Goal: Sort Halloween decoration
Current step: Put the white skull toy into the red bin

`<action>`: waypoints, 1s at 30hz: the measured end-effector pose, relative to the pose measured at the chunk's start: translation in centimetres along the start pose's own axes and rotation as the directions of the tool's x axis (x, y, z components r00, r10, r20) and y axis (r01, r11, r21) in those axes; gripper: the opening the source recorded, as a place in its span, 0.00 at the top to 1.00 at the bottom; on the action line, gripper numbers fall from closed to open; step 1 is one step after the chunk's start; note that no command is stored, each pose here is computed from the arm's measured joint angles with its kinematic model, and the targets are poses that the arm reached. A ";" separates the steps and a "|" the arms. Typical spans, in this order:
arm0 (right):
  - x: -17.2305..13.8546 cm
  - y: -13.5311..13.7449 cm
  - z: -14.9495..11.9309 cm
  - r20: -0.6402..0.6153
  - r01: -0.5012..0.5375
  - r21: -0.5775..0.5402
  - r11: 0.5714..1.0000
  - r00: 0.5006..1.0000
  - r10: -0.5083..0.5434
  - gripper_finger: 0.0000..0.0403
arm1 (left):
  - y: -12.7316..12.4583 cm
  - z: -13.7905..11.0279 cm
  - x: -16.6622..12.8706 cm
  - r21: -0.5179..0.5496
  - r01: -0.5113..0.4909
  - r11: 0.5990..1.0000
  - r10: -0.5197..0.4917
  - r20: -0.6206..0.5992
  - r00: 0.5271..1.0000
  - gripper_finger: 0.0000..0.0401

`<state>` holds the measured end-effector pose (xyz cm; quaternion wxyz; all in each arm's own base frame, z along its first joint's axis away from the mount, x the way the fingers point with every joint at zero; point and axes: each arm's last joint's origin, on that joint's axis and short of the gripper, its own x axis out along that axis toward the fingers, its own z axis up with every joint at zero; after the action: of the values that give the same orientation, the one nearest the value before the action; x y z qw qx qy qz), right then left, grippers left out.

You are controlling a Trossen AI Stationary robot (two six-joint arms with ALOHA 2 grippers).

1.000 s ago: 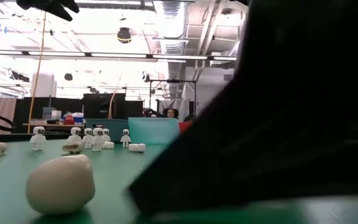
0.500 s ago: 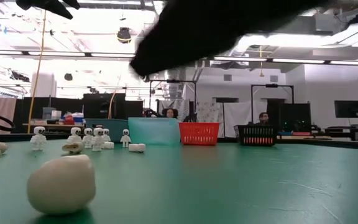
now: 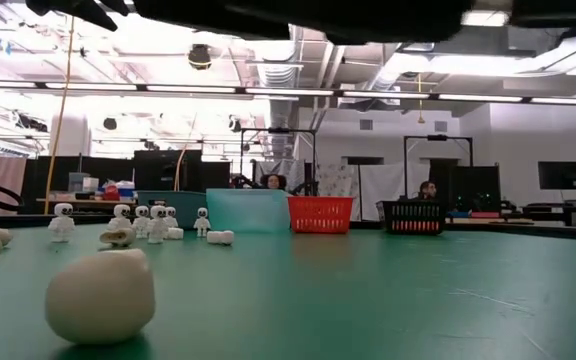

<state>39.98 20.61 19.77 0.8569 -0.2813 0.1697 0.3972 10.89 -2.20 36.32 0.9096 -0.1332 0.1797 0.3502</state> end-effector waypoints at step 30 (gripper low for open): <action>4.8 -3.1 -2.2 0.159 -0.123 0.011 0.992 0.980 0.120 0.60 | 0.1 -0.2 0.0 0.043 -0.013 0.999 0.014 -0.012 1.000 0.48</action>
<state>45.27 20.44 16.66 0.8446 -0.2292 0.1223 0.4682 10.80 -2.16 36.12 0.9087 -0.1144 0.1937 0.3517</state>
